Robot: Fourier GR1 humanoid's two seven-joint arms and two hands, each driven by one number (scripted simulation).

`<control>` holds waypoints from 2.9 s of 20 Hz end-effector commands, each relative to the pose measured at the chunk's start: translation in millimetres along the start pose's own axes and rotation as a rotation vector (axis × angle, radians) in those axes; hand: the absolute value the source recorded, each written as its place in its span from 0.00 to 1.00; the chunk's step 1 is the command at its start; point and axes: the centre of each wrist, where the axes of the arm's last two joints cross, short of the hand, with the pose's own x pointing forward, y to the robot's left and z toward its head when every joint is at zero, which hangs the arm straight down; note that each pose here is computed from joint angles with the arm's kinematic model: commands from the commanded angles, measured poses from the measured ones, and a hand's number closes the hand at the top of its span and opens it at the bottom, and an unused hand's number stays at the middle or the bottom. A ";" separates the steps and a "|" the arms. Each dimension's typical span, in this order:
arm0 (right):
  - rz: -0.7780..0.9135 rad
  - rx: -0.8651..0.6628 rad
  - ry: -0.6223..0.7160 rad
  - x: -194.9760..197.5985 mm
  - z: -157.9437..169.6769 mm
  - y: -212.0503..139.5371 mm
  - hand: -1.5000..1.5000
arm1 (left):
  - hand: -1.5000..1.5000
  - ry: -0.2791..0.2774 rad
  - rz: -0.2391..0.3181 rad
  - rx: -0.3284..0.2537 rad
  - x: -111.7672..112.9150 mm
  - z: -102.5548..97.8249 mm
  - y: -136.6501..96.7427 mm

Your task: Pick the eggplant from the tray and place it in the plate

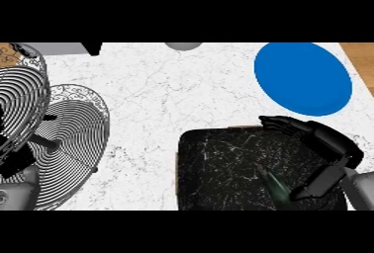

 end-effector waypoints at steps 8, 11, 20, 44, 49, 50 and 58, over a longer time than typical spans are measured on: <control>0.210 0.211 0.064 29.6 -6.5 -15.2 0.00 | 0.50 0.348 0.157 -0.327 -23.4 76.1 -32.9; 0.253 0.284 0.112 34.1 -7.1 -15.6 0.00 | 0.50 0.333 0.160 -0.301 -25.6 77.5 -32.7; 0.455 0.396 0.231 56.1 -14.0 -18.0 0.00 | 0.50 0.292 0.203 -0.392 -42.5 90.6 -8.1; 0.633 0.524 0.398 -44.9 -22.9 31.7 0.00 | 0.50 0.535 0.253 -0.715 9.5 11.3 -31.0; 0.657 0.611 0.404 -47.5 -29.0 35.7 0.00 | 0.50 0.557 0.266 -0.709 -0.3 39.3 -47.7; 0.659 0.630 0.378 -32.3 -29.8 28.3 1.00 | 0.50 0.568 0.272 -0.717 -4.3 17.4 -40.1; 0.611 0.656 0.280 -47.1 -15.9 58.9 1.00 | 0.50 0.552 0.266 -0.716 4.9 15.2 -37.5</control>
